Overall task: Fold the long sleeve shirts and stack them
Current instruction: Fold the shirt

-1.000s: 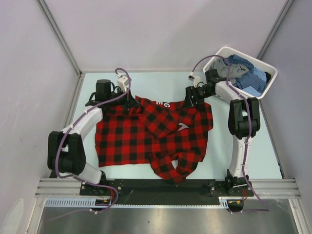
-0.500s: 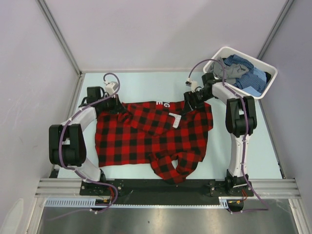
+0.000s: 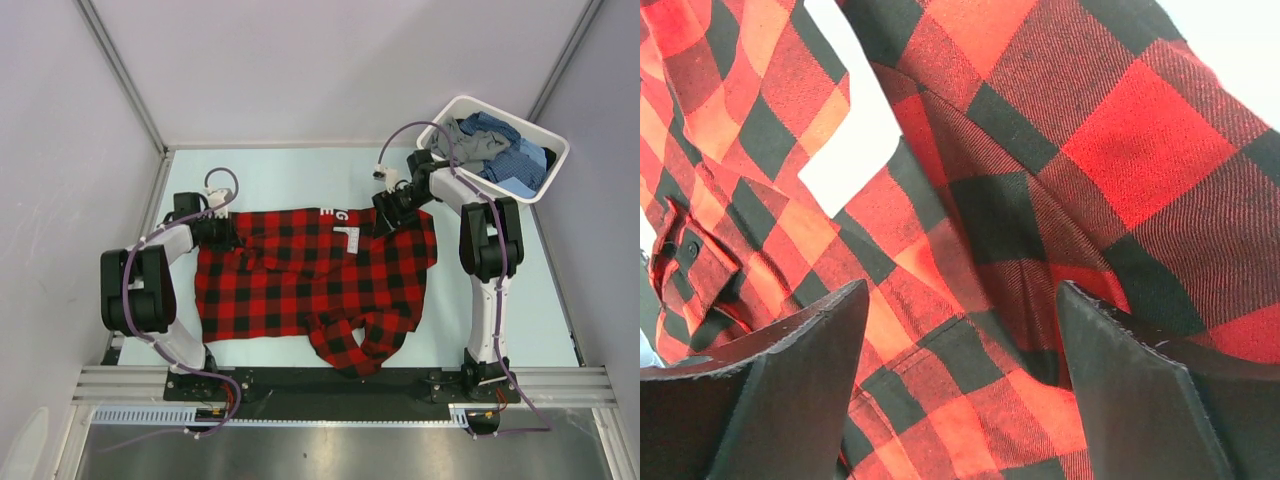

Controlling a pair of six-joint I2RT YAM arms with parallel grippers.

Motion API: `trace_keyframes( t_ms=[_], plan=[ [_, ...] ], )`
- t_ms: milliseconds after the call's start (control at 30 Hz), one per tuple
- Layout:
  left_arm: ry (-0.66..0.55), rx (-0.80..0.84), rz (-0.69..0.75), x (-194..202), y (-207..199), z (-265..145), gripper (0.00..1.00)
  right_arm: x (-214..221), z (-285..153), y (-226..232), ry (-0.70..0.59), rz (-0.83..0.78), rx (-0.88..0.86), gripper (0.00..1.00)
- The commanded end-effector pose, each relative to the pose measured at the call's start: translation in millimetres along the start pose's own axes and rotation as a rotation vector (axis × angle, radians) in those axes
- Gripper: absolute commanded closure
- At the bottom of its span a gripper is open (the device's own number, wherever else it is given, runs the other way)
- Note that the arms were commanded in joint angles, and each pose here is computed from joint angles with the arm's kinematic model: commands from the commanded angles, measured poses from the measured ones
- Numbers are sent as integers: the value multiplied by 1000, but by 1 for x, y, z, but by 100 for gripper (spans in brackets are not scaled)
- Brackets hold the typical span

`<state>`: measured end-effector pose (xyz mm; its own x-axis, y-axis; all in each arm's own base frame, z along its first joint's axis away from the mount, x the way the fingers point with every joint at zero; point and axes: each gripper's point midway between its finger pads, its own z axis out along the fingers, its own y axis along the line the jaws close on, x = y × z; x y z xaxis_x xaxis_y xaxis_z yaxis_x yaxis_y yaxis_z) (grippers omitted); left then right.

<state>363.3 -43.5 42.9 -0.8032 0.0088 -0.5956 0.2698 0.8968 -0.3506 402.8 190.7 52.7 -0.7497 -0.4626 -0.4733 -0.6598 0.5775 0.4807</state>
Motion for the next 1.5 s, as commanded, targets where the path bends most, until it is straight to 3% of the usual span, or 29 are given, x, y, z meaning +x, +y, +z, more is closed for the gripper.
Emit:
trace_keyframes(
  t_ms=[0, 67, 267, 367, 400, 467, 500, 567, 600, 833, 1100, 1167, 1367, 1467],
  plan=[
    [-34, 15, 65, -13, -1, -10, 91, -16, -16, 5, -11, -86, 29, 23],
    [-67, 6, 119, -22, -2, -16, 90, -18, -19, 3, -13, -101, 43, 27],
    [19, -50, 159, -17, 14, -26, 64, -38, -40, 12, -53, -162, 82, 28],
    [-22, -89, 343, -43, 25, -46, 47, -57, -57, 17, -89, -245, 130, 28],
    [-36, -87, 394, -51, 27, -50, 31, -61, -59, 15, -98, -271, 151, 28],
    [-25, -79, 509, -67, 33, -51, 21, -71, -60, 0, -107, -333, 223, 28],
    [-38, -75, 549, -86, 35, -53, 21, -78, -60, -5, -115, -360, 242, 28],
    [38, -24, 552, -78, 44, -35, 21, -80, -51, -21, -87, -381, 275, 28],
    [22, -25, 572, -96, 46, -35, 21, -84, -49, -27, -86, -393, 291, 28],
    [72, -24, 601, -111, 79, 0, 24, -111, -36, -67, -84, -484, 391, 25],
    [188, -57, 606, -88, 109, 21, 25, -82, -10, -89, 34, -538, 380, 20],
    [204, -40, 609, -82, 110, 20, 31, -75, -8, -89, 58, -537, 373, 21],
    [227, -20, 593, -75, 112, 20, 44, -51, -3, -86, 130, -550, 315, 34],
    [208, 3, 567, -81, 109, 19, 62, -45, -5, -87, 140, -556, 311, 40]
  ],
)
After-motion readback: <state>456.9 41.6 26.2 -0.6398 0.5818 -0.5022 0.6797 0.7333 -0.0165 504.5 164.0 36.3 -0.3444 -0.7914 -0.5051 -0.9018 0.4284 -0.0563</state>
